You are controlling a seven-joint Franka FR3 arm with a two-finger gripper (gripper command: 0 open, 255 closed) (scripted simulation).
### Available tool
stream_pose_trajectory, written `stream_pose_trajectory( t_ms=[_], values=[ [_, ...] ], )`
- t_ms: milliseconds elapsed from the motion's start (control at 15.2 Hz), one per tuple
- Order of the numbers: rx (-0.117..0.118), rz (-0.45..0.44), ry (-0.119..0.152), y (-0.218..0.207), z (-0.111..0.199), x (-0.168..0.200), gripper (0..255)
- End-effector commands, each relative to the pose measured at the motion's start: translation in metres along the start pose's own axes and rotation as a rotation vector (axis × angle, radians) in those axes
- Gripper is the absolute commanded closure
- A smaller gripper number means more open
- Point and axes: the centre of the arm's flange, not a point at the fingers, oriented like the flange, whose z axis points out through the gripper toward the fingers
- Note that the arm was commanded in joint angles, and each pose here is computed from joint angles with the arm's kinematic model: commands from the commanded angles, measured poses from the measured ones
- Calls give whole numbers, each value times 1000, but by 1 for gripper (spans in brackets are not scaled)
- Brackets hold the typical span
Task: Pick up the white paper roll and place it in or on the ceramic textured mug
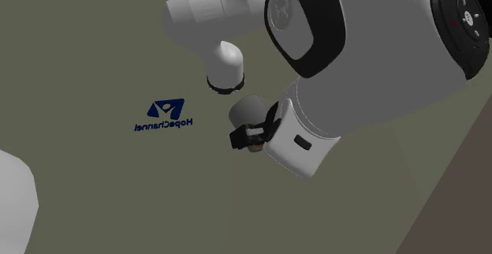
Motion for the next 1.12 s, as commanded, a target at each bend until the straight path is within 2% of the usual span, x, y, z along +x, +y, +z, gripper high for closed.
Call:
stream_pose_trajectory(
  t_ms=[0, 264, 792, 858, 1056],
  values=[
    [-2, 1, -1, 1, 12, 2, 0],
    [-2, 1, -1, 1, 30, 2, 0],
    [-2, 1, -1, 1, 30, 2, 0],
    [-2, 1, -1, 1, 30, 2, 255],
    [-2, 1, -1, 1, 30, 2, 255]
  ],
)
